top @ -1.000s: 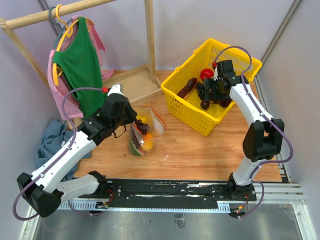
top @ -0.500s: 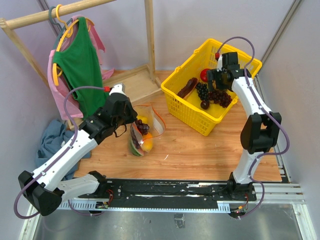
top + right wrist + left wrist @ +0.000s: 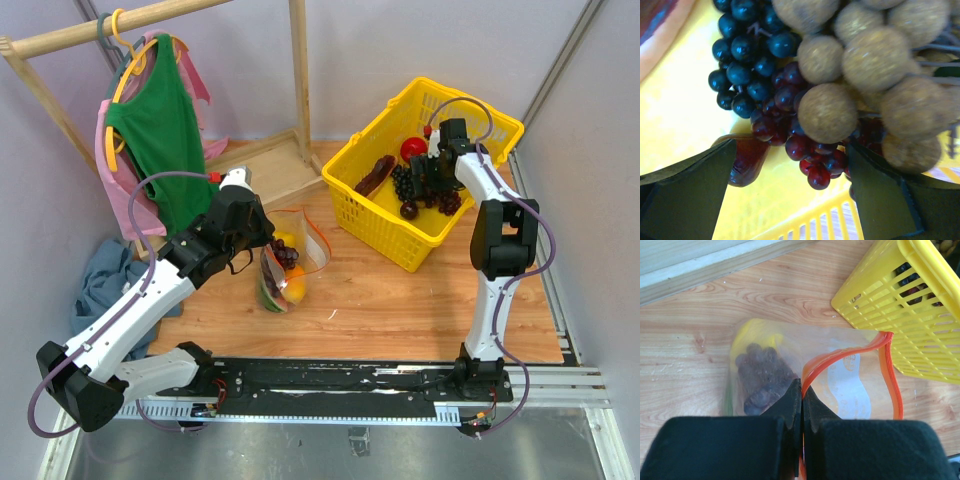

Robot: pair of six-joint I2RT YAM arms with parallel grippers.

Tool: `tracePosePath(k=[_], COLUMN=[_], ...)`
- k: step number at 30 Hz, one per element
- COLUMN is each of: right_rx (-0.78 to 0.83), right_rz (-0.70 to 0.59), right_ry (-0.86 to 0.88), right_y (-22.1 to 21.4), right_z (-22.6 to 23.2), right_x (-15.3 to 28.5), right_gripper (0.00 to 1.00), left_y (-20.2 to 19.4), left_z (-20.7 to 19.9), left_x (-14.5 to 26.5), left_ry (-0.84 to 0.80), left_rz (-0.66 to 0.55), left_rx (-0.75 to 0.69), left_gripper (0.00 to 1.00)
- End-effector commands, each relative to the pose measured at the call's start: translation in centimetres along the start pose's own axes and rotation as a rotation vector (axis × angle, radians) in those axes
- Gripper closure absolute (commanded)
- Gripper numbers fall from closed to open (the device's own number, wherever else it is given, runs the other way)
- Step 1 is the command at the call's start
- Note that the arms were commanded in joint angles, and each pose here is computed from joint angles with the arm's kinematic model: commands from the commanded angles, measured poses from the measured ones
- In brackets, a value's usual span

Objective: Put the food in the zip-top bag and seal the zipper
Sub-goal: Pick up the fake fruit from the bin.

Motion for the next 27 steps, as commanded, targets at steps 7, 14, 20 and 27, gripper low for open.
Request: tracePosePath(k=[7, 14, 20, 27], right_rx=[0.009, 0.045, 0.083, 0.077], right_rz=[-0.013, 0.012, 0.096, 0.146], right_ry=[0.329, 0.129, 0.138, 0.174], right_y=[-0.3, -0.6, -2.2, -3.2], right_z=[5.8, 2.9, 2.5, 2.8], right_x=[3.4, 3.4, 1.1, -1.0], right_gripper=[0.18, 0.21, 0.29, 0.48], left_y=[0.8, 0.7, 0.6, 0.5], left_z=[-0.6, -0.6, -0.5, -0.5], left_x=[-0.4, -0.4, -0.5, -0.5], left_ry=[-0.032, -0.031, -0.028, -0.027], left_rz=[-0.035, -0.035, -0.033, -0.034], left_rx=[0.005, 0.003, -0.001, 0.0], left_gripper=[1.0, 1.0, 1.0, 1.0])
Point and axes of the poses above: each gripper's point midway between its finger pads, its own x axis back along the fingers, its own z axis along the line the jaws close on, y = z × x, the point moved 3 cm from there along x, back along the fingers, and after that the axes turned 2 degrees about x, right-handed, at the moved point
